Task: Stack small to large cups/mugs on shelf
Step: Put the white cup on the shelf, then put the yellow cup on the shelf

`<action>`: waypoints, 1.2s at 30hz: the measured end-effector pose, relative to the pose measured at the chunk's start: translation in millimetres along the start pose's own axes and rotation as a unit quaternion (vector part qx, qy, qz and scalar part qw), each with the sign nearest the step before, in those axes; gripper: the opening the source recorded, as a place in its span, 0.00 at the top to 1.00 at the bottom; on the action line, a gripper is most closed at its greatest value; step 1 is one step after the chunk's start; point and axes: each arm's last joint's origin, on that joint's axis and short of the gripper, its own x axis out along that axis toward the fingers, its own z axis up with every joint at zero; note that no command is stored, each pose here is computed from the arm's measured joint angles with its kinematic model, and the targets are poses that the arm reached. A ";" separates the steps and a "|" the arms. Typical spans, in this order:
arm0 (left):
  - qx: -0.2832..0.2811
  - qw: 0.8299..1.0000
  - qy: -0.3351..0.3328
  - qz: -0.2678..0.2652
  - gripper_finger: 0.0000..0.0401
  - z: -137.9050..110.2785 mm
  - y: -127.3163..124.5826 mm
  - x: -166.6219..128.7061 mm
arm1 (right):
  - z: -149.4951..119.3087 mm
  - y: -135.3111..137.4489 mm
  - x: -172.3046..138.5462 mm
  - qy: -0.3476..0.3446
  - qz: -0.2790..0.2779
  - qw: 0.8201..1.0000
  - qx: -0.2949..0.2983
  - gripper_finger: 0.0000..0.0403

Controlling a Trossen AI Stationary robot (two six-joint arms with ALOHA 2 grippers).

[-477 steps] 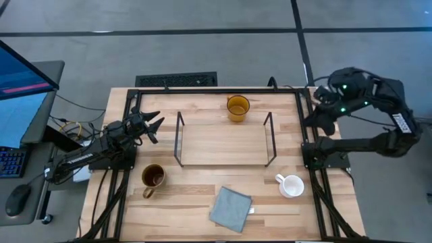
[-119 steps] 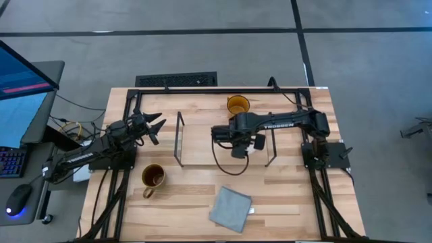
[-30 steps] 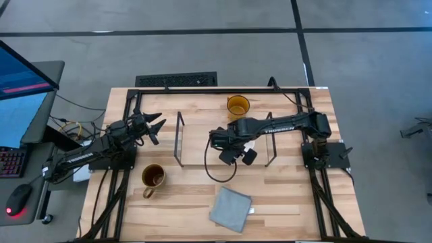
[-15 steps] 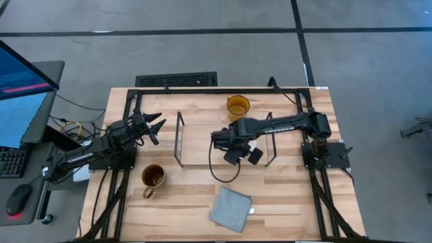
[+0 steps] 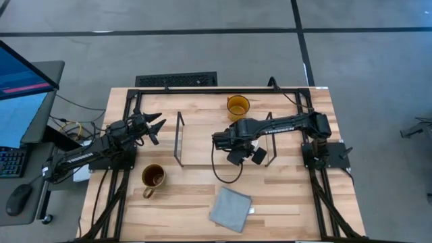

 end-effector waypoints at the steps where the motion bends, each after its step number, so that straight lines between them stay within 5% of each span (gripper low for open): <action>1: 0.000 1.000 0.000 0.000 0.57 -0.1 0.0 0.0 | -0.2 0.3 0.0 0.001 0.001 1.000 0.000 0.80; 18: 0.000 1.000 0.000 0.000 0.57 -0.1 0.0 0.0 | -0.6 1.9 0.0 0.003 0.010 1.000 -0.014 0.80; 26: 0.000 1.000 0.000 0.000 0.57 0.0 0.0 0.0 | 6.5 -13.3 -23.2 -0.054 -0.071 0.996 -0.008 0.80; 32: 0.000 1.000 0.000 0.000 0.57 0.0 0.0 0.0 | -7.0 -40.6 -69.1 -0.144 -0.171 0.967 0.123 0.80; 36: 0.000 1.000 0.000 0.000 0.57 -0.1 0.0 0.0 | -27.1 -52.7 -101.3 -0.210 -0.194 0.912 0.293 0.80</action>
